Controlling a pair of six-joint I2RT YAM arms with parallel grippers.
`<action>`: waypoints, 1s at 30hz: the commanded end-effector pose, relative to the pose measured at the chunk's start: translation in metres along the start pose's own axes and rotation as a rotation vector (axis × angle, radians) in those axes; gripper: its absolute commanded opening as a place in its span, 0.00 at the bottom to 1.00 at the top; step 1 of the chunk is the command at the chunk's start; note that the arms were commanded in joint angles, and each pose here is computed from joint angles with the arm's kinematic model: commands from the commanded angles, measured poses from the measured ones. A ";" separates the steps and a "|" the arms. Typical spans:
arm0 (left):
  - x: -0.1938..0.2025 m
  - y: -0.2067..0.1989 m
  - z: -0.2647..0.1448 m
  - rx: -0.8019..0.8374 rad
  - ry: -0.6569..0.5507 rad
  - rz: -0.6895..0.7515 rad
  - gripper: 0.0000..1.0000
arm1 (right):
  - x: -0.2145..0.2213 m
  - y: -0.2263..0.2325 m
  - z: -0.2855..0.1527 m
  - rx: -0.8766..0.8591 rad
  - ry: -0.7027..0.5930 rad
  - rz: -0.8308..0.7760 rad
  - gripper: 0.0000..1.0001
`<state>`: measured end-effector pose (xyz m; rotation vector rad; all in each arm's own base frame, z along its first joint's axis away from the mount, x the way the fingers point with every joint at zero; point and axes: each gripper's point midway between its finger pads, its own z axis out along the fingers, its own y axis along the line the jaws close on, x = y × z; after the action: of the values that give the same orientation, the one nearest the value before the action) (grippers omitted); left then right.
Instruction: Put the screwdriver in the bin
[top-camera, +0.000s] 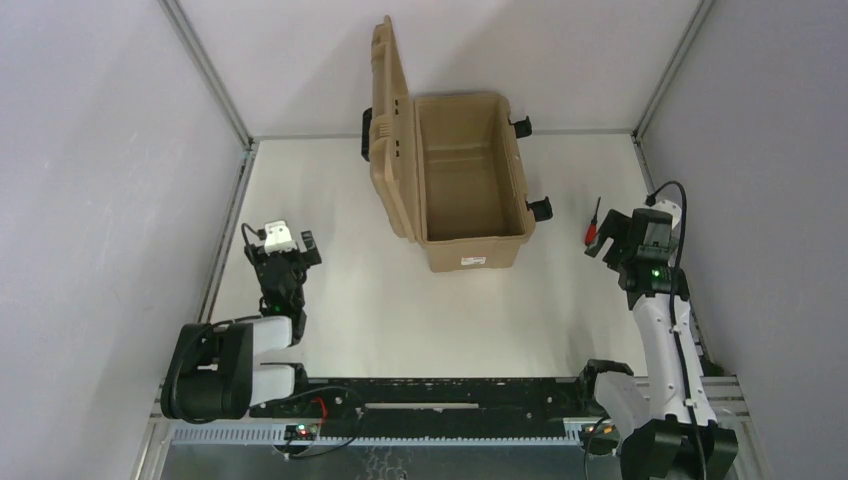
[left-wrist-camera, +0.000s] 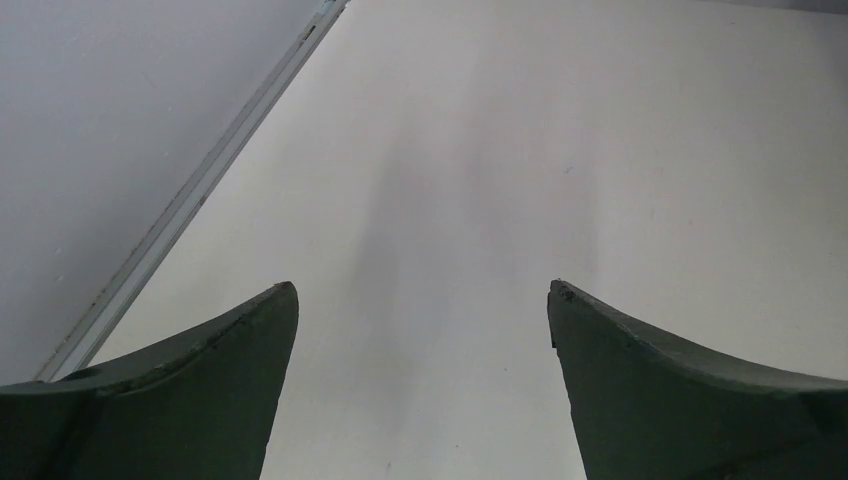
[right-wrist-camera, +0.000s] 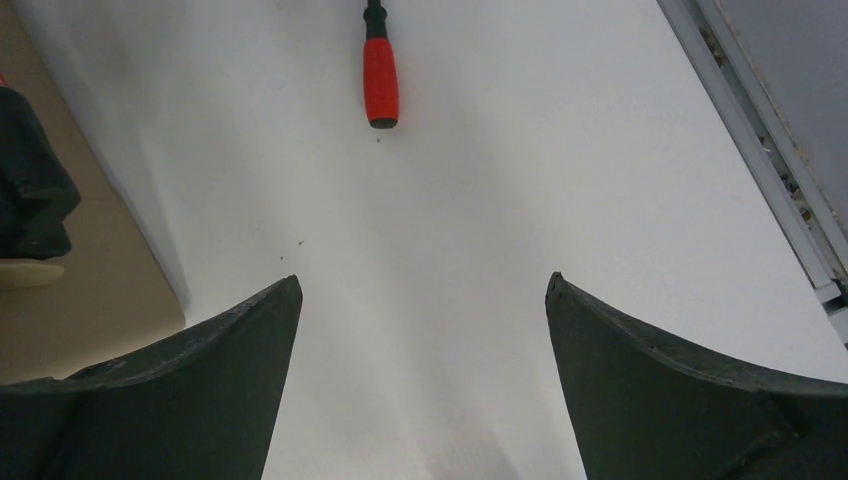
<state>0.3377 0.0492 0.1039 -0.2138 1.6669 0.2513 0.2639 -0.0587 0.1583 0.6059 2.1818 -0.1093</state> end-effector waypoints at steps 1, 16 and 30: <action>-0.032 -0.002 0.010 0.002 -0.094 -0.030 1.00 | -0.025 0.008 -0.008 -0.043 -0.095 0.034 1.00; -0.032 -0.002 0.010 0.002 -0.094 -0.030 1.00 | -0.077 0.037 0.044 -0.029 0.068 -0.073 1.00; -0.033 -0.002 0.010 0.003 -0.094 -0.030 1.00 | 0.005 0.026 0.201 0.109 0.494 -0.126 0.70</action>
<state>0.3379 0.0492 0.1041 -0.2136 1.6665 0.2510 0.4183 -0.0869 0.0428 0.5828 2.6628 -0.1590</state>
